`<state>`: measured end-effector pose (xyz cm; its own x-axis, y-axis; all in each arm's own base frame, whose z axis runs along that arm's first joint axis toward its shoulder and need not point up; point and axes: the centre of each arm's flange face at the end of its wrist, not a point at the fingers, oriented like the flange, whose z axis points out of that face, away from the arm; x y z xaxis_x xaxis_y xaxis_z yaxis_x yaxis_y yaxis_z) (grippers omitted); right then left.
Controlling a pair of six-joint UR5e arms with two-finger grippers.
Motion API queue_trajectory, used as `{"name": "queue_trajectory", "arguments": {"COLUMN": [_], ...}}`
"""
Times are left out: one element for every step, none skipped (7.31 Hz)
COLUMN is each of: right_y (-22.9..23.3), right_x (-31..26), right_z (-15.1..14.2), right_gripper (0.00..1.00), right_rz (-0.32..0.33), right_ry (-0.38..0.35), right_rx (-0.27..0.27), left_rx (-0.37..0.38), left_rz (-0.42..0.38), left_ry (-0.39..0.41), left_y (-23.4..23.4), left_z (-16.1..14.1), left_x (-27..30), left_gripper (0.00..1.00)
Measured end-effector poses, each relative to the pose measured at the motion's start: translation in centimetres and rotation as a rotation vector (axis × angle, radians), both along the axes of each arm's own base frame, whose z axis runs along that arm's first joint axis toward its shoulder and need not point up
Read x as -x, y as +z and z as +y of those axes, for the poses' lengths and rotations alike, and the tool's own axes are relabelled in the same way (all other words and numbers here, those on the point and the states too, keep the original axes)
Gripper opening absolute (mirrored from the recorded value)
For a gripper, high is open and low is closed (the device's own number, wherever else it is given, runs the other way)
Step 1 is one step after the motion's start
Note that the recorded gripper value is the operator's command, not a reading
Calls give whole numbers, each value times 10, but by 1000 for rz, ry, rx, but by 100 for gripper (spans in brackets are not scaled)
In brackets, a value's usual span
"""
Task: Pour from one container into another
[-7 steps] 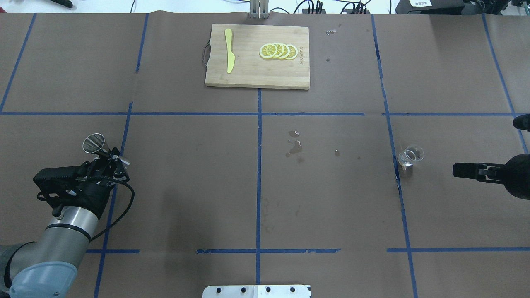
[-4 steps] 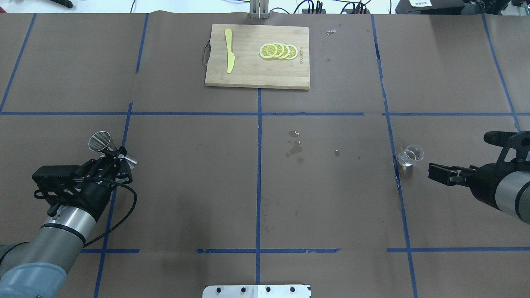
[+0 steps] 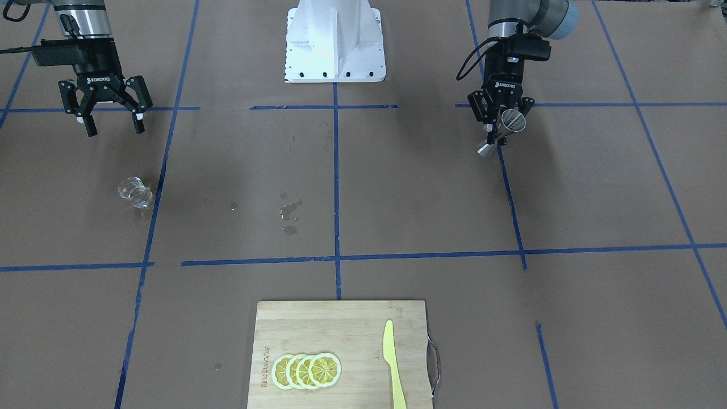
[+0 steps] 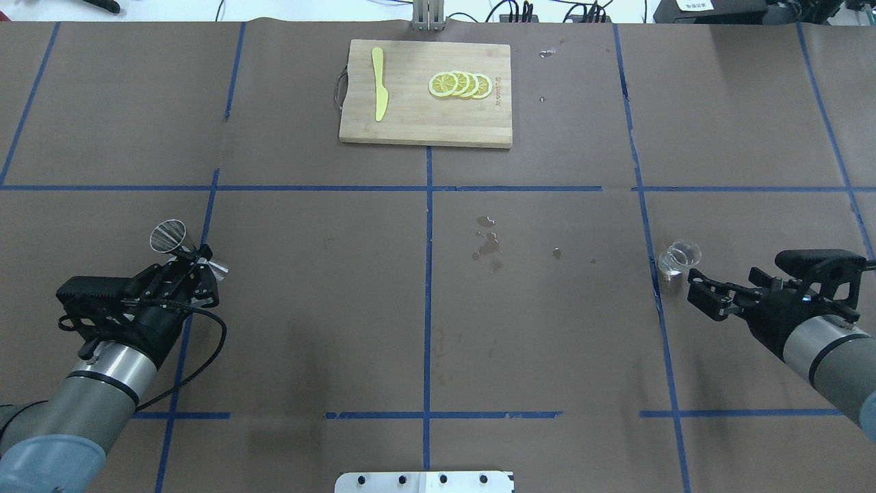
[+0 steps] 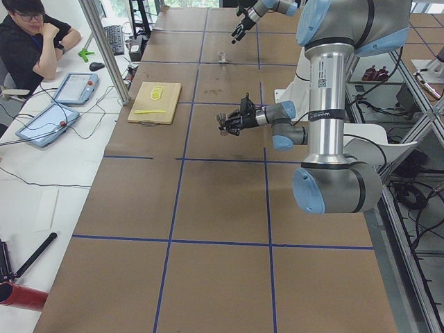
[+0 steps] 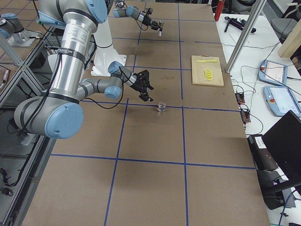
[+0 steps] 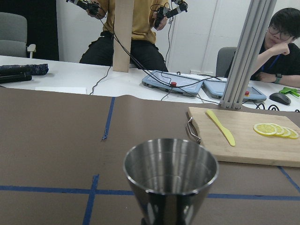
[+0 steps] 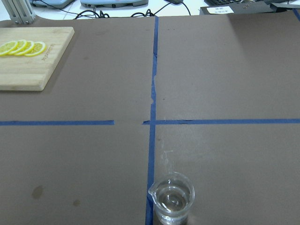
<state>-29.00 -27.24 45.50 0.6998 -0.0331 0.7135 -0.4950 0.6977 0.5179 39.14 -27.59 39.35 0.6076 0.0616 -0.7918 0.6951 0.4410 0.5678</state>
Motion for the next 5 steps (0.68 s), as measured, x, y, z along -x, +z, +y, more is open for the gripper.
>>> {"name": "queue_trajectory", "arguments": {"right_y": [21,37,49,59,69], "right_x": [7,14,29,45,55], "right_z": [4,8,9,7,6], "right_gripper": [100,100,100,100,100], "right_rz": [28,55,71,87,108], "right_ry": [14,17,22,23,19], "right_rx": [-62,-108,-141,-164,-181], "left_rx": [0,0,0,0,-1], "left_rz": [-2,-6,-7,-6,-4], "left_ry": [0,0,0,0,-1], "left_y": [3,5,6,6,6], "left_z": [0,0,-1,-1,-1], "left_x": [-1,-2,-3,-4,-4], "left_gripper": [0,0,0,0,0]}}
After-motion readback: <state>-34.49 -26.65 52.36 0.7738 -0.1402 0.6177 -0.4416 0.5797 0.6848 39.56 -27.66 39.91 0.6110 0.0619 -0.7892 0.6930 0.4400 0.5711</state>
